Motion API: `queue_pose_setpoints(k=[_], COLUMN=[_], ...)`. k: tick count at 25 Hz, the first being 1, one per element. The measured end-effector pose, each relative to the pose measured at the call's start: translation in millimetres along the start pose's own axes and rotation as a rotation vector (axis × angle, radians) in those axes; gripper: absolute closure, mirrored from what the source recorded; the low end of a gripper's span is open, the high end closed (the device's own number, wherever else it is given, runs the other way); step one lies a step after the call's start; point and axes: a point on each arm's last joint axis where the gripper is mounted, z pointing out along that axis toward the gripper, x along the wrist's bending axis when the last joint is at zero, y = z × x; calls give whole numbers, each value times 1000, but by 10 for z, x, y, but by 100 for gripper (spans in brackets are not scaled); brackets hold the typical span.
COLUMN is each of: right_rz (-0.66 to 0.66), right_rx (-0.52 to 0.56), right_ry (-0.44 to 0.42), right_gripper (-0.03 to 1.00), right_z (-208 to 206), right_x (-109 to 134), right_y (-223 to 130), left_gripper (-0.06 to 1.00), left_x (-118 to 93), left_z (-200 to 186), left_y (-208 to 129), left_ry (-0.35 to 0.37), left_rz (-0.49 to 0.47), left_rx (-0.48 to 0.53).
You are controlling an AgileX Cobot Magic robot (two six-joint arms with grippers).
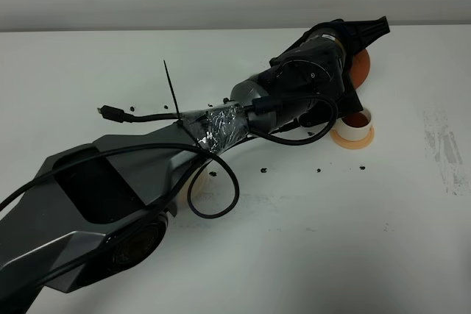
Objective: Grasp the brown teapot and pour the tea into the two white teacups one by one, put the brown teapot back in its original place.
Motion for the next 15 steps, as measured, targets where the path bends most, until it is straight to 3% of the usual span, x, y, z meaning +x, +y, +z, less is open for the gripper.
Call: queue_pose_setpoints(k=[15], right_rz=[-1], right_rx=[0], right_ry=[0], right_gripper=[58], right_z=[0], right_x=[0], right_y=[0], left_gripper=[82], left_x=[19], left_z=[-6], left_y=[67], left_ry=[9], left_rz=[42], left_rx=[-1])
